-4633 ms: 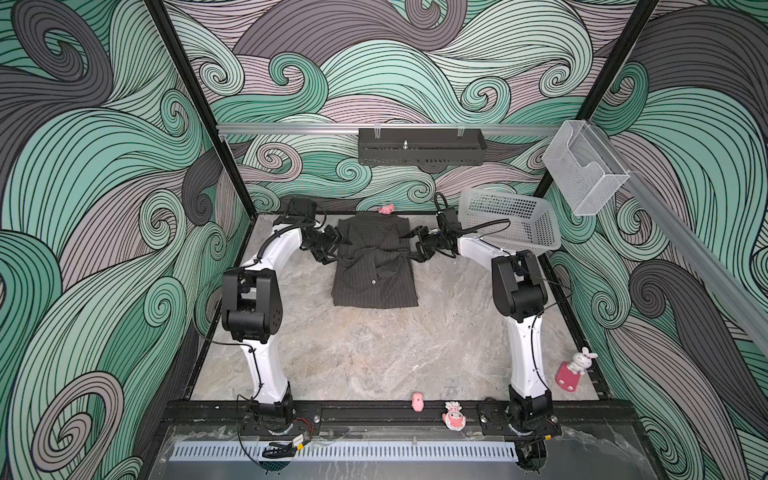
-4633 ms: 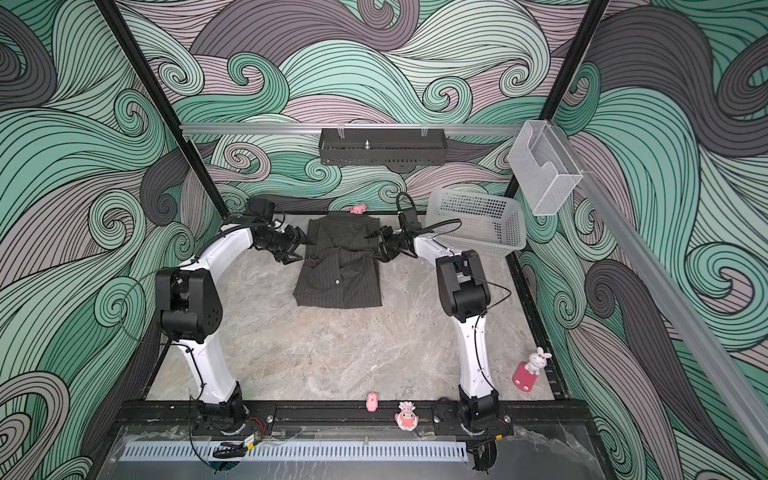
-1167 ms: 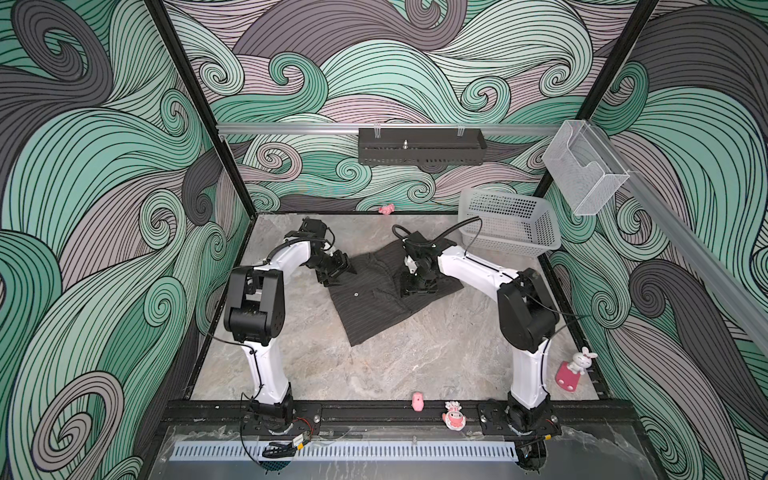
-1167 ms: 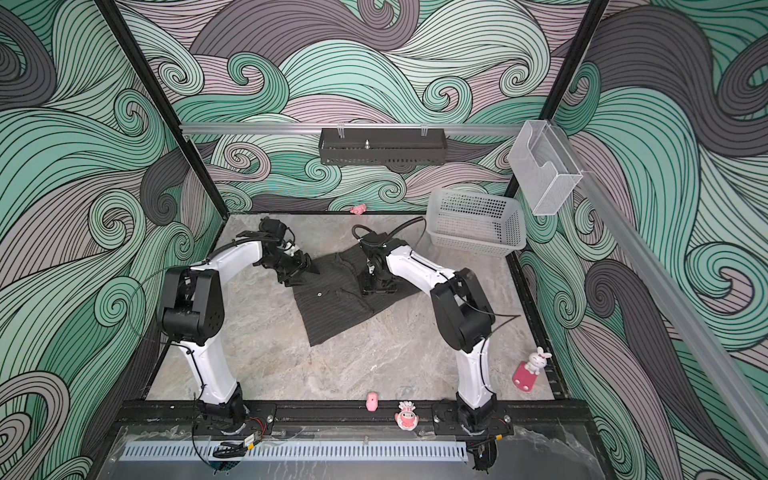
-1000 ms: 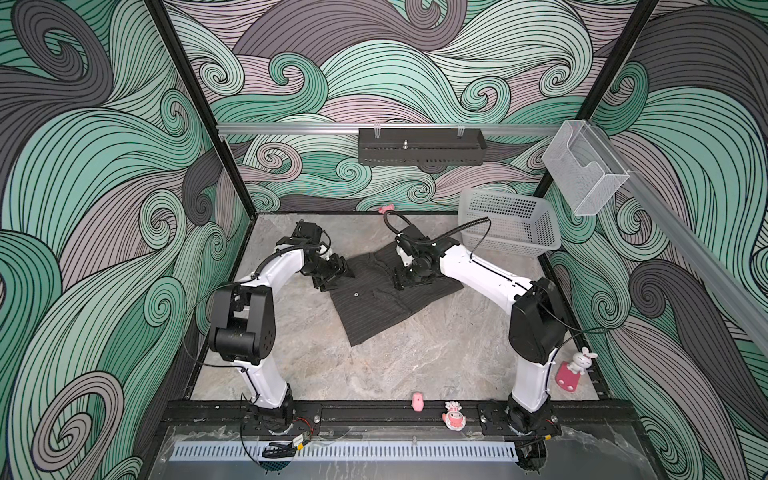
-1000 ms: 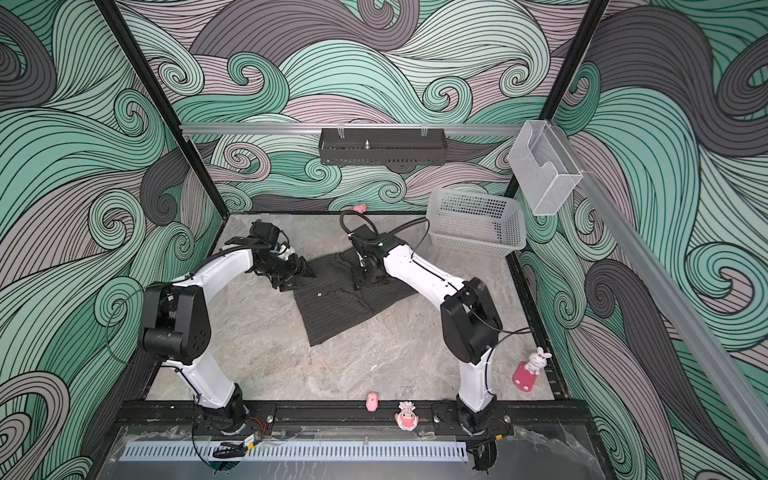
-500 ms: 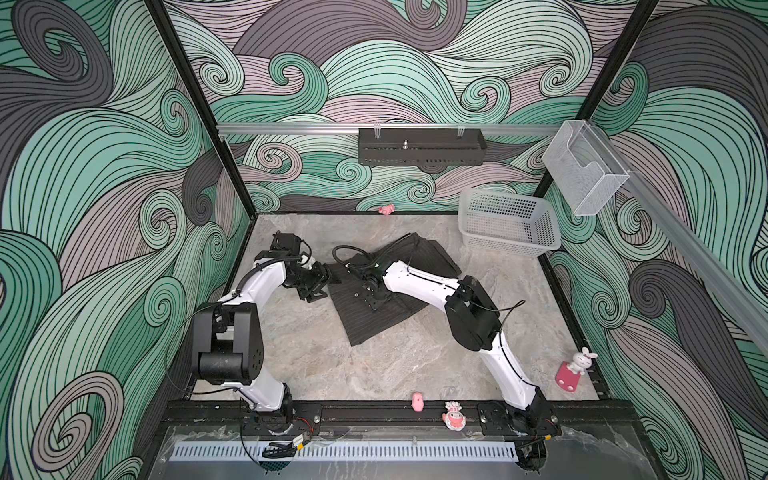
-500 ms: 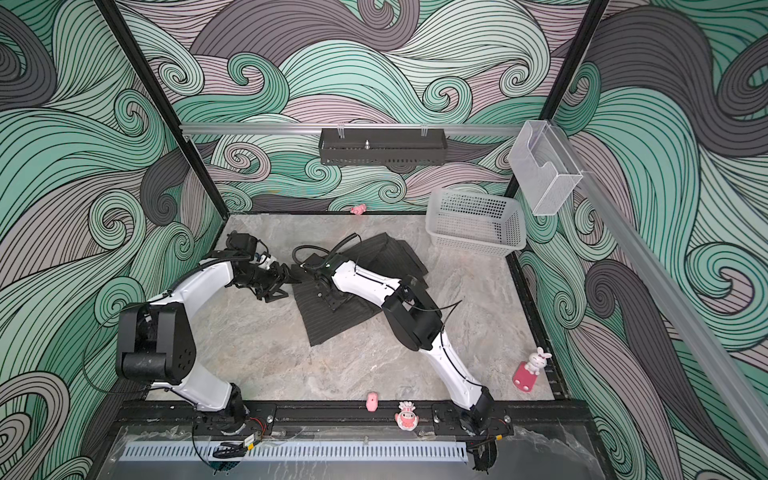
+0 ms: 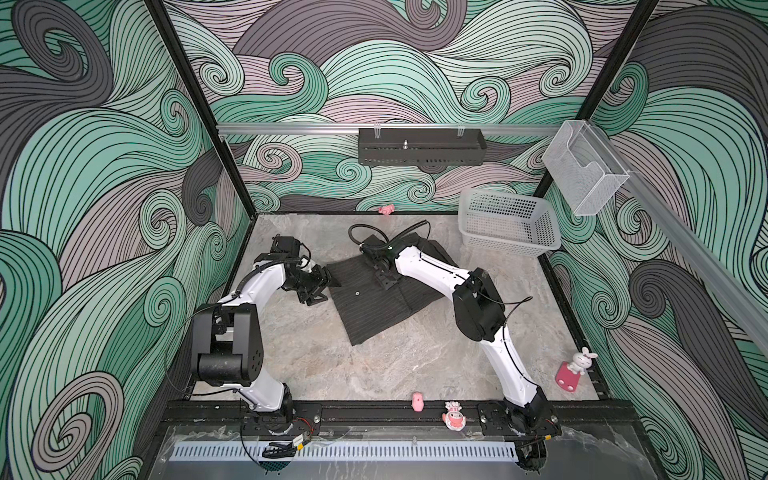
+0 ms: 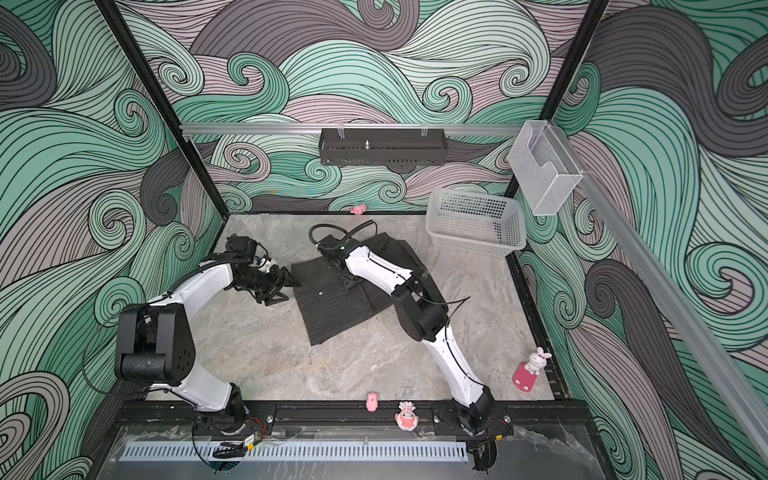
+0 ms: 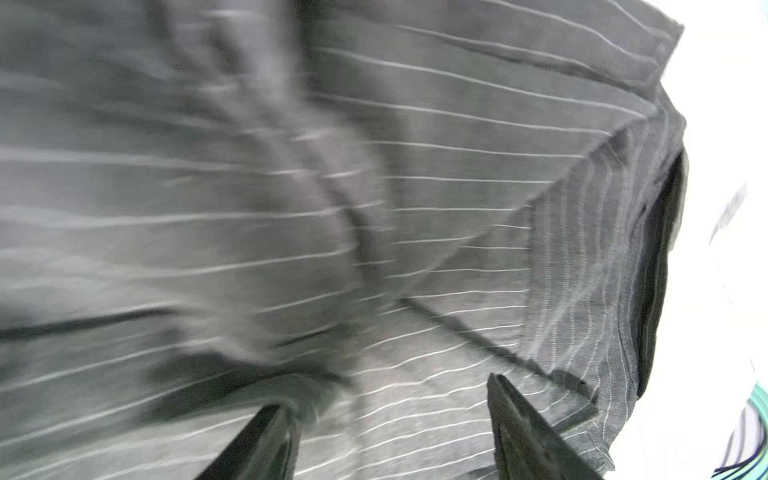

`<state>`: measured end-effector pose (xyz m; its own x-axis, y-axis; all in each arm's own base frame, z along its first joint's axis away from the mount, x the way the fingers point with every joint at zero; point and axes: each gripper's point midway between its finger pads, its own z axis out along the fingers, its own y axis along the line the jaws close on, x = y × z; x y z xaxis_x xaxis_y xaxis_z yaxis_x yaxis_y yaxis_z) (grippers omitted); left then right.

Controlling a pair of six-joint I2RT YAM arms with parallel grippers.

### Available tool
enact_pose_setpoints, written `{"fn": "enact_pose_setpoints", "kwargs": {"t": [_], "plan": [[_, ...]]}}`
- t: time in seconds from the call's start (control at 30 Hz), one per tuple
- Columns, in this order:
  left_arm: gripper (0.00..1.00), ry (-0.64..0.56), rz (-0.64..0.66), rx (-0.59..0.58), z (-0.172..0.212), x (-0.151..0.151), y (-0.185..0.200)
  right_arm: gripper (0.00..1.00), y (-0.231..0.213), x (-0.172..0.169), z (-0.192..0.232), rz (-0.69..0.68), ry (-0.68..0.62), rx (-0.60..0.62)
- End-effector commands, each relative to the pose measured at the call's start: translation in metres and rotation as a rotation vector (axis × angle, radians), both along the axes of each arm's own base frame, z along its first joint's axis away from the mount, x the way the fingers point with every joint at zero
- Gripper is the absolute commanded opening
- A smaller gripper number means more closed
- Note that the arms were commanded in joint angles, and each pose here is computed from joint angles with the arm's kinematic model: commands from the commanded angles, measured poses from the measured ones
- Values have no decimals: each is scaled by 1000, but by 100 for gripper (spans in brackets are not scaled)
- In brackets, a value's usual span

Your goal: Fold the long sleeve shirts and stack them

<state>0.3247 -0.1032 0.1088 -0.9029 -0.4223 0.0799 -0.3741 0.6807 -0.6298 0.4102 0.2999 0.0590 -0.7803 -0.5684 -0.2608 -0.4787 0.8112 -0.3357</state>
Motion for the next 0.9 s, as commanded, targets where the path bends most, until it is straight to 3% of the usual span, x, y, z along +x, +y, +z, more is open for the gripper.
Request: {"fn": "enact_pose_setpoints", "kwargs": {"t": [0.0,0.23,0.5,0.73,0.87], "plan": [[65,4,2,-31,-1,2,-4,65,2,-7,27,-19,50,136],[64,31,5,-74,-20,12,-24,63,48,-19,41,1,187,401],[64,79,-2,-113,-44,19,-44,68,55,17,5,-80,229,442],[64,102,1,-118,-55,17,-45,71,72,49,6,-80,185,522],[63,107,2,-117,-56,19,-45,71,60,68,1,-141,134,508]]}}
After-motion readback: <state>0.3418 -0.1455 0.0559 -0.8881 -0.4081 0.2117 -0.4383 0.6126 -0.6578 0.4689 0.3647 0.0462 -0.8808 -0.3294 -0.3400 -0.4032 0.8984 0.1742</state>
